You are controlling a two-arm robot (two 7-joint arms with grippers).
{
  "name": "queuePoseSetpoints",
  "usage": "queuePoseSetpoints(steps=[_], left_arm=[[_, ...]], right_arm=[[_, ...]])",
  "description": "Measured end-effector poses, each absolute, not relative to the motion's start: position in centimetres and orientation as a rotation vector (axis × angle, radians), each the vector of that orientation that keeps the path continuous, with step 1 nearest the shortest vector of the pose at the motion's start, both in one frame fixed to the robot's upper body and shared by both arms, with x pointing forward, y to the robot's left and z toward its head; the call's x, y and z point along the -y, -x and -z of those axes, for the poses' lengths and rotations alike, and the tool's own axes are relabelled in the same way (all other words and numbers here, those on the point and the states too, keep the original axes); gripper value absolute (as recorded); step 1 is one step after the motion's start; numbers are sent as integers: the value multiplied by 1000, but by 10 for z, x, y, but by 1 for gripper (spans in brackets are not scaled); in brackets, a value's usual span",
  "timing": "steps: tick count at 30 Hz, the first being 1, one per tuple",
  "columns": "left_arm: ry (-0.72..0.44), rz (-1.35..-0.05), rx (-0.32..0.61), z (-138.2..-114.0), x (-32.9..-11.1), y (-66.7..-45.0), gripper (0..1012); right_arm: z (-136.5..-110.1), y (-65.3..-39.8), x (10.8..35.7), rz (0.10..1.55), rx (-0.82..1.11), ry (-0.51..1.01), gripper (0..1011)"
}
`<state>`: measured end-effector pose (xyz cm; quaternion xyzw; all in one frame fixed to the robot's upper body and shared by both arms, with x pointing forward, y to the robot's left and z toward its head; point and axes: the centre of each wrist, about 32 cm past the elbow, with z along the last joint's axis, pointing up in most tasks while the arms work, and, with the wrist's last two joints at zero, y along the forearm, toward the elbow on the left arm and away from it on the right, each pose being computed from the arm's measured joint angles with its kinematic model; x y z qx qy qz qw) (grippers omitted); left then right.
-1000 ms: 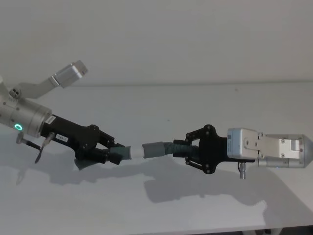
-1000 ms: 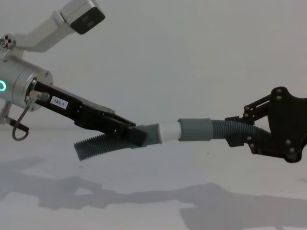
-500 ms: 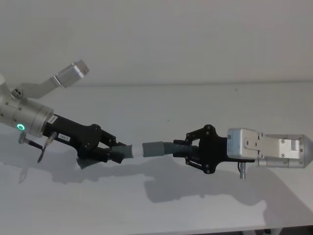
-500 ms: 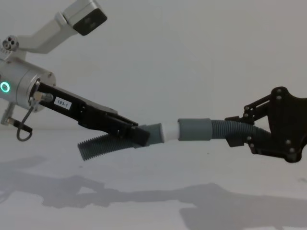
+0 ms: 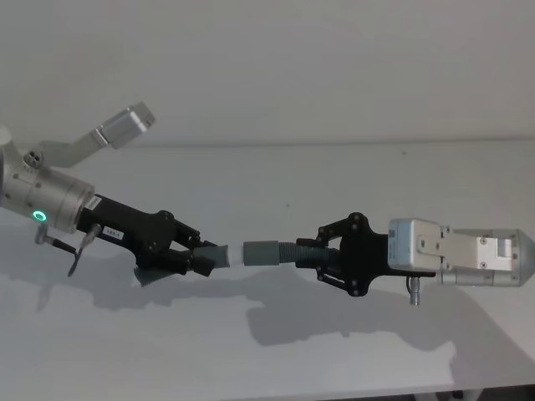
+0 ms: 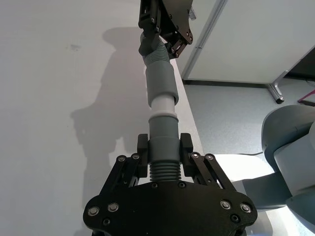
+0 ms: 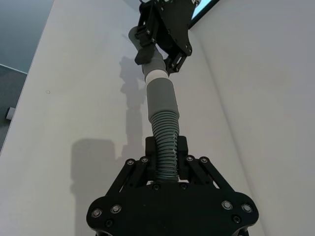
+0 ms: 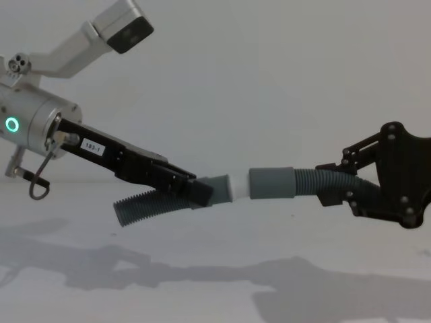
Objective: Use both hands to pick up one end of the pipe from the table, align the ends, and insert them.
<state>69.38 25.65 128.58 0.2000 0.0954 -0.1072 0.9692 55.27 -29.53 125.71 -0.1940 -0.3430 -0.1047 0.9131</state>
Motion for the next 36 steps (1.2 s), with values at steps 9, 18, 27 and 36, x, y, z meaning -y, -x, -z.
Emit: queuePoseSetpoints(steps=[9,18,27,36], left_arm=[[-412,219,-201,-1284,-254,-695,354],[-419,228,-208,-1283,-251,-697,354],[-420,233,-213,-1282,-249,-697,353],[-417,235,-216,-1281,-245,-699,354]], right_arm=[[-1257,-553,295,216,707,400,213],[-1257,-553,295,216,707,400,213],[-1257,-553,295,216,707,400,213],[-1257,-553,295,216,707,400,213]])
